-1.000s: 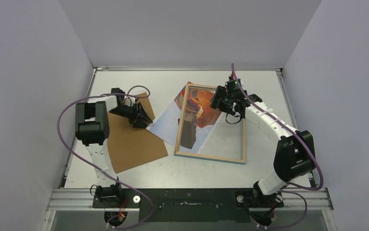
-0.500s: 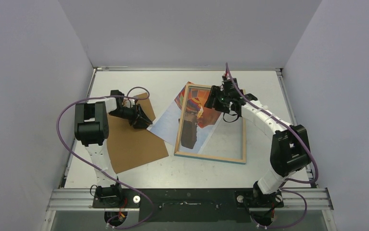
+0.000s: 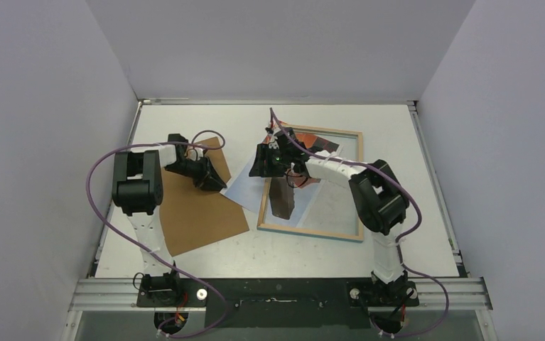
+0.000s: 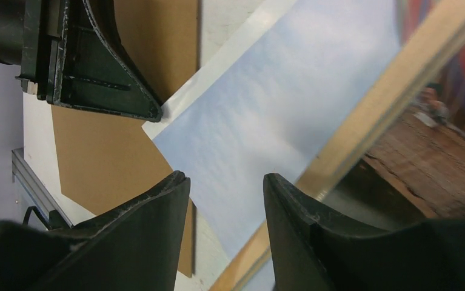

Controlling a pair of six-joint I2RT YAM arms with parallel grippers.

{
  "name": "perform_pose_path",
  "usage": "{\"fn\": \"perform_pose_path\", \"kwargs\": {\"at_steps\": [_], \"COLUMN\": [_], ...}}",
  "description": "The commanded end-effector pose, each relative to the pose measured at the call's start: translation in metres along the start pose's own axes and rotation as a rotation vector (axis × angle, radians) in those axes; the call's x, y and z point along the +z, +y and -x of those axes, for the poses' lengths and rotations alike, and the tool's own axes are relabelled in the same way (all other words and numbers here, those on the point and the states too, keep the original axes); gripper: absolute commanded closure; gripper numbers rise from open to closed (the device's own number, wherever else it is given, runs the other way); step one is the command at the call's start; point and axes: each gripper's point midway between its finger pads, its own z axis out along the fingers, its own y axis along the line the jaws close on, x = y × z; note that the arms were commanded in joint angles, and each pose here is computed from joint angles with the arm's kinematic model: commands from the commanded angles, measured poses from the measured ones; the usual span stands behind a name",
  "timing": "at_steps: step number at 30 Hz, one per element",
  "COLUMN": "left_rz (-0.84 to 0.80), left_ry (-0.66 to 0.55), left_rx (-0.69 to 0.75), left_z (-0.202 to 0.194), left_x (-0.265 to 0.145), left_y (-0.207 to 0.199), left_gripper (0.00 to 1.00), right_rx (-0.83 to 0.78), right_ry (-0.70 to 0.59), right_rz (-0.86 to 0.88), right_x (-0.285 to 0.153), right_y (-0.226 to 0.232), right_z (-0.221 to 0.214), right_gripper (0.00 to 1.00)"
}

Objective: Put the photo into the frame

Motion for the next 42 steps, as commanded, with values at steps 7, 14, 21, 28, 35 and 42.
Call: {"fn": "perform_pose_path", "kwargs": {"at_steps": [7, 14, 21, 28, 35, 42], "left_rz": [0.077, 0.082, 0.067, 0.052, 0.129, 0.127], "left_ry": [-0.033, -0.044, -0.025, -0.015, -0.035, -0.065], "left_rx": [0.094, 0.108, 0.116, 0.123, 0.124, 0.113], "left_z": [-0.008, -0.005, -0.011, -0.016, -0.016, -0.009], "left_x": [0.001, 0.002, 0.009, 0.017, 0.016, 0.010], "left_y": [0.015, 0.014, 0.006, -0.007, -0.001, -0.003], "left_gripper": [0.82, 0.80, 0.78, 0.77, 0.79, 0.85], "right_rx": [0.023, -0.039, -0.022, 0.006, 0.018, 0.031], "right_ry": [0.054, 0.148, 0.218, 0.233, 0.229, 0.222], "right_rz": [0.008, -0.080, -0.138, -0.138, -0.135, -0.130], "right_x": [0.052, 0.068, 0.075, 0.078, 0.078, 0.075], "right_y": [0.019, 0.018, 0.004, 0.000, -0.001, -0.003], "right_z": [-0.010, -0.036, -0.055, -0.062, -0.061, -0.060], "right_gripper": [0.56, 0.56, 0.56, 0.56, 0.56, 0.56]}}
